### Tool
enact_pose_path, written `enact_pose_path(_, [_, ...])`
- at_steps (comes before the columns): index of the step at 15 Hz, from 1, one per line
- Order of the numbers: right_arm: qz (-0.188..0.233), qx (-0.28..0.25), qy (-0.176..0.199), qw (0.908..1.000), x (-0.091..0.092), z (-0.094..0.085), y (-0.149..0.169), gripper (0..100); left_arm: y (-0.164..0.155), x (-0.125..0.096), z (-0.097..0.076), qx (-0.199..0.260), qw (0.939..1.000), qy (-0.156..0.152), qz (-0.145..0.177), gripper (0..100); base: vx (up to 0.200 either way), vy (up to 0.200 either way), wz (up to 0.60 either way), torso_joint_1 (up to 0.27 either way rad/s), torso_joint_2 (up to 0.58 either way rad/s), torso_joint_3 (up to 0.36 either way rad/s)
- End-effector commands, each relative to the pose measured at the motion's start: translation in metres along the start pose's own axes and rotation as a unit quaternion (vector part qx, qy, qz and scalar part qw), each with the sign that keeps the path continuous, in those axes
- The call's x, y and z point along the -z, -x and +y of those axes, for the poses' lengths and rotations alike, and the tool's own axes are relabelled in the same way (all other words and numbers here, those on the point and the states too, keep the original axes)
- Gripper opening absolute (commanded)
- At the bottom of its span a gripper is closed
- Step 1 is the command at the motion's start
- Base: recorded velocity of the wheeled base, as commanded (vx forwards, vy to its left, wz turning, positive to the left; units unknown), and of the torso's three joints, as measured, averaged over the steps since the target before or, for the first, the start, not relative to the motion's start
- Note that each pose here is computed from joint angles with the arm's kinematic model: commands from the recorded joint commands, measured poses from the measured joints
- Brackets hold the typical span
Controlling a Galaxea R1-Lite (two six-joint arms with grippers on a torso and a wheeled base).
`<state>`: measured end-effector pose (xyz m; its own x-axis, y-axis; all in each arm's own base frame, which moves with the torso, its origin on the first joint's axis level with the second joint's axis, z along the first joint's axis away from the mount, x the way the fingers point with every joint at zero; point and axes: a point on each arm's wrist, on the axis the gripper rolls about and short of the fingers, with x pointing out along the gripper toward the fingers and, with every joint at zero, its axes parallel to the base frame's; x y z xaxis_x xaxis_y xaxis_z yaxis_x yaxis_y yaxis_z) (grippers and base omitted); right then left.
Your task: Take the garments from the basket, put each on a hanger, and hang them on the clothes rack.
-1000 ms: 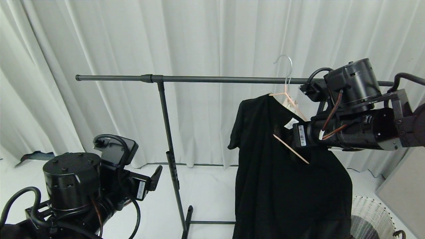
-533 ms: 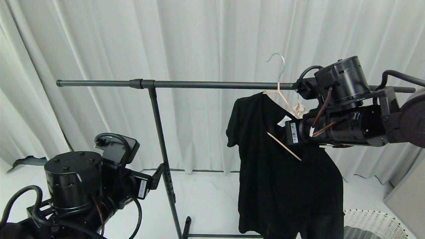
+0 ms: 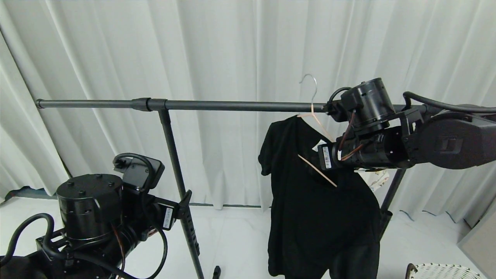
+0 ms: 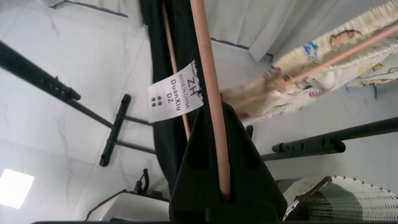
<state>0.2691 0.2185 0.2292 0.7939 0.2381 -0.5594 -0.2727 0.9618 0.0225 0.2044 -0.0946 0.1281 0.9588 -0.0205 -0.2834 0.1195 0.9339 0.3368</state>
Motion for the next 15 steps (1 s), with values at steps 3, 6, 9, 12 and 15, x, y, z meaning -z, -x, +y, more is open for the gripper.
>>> enact_pose_path(3, [0.021, 0.004, 0.007, 0.9997, 0.008, 0.006, -0.021, 0, -0.001, -0.002, 0.0, -0.001, 1.0, 0.001, -0.003, 100, 0.0, 0.0, 0.0, 0.0, 0.0, 0.0])
enact_pose_path(6, [0.025, 0.007, 0.007, 0.9996, 0.006, 0.01, -0.036, 0, -0.001, -0.003, -0.001, 0.001, 1.0, 0.001, -0.006, 100, 0.0, 0.0, 0.0, 0.0, 0.0, 0.0])
enact_pose_path(9, [0.032, 0.014, 0.007, 0.9994, -0.006, 0.014, -0.053, 0, 0.0, -0.003, -0.001, 0.001, 1.0, 0.002, -0.006, 100, 0.0, 0.0, 0.0, 0.0, 0.0, 0.0])
enact_pose_path(12, [0.05, 0.019, 0.013, 0.9985, -0.004, 0.017, -0.062, 0, 0.0, -0.003, -0.001, 0.002, 1.0, 0.003, -0.007, 100, 0.0, 0.0, 0.0, 0.0, 0.0, 0.0])
enact_pose_path(15, [0.061, 0.021, 0.017, 0.9978, 0.002, 0.019, -0.07, 0, 0.0, -0.004, -0.001, 0.002, 1.0, 0.003, -0.007, 100, 0.0, 0.0, 0.0, 0.0, 0.0, 0.0])
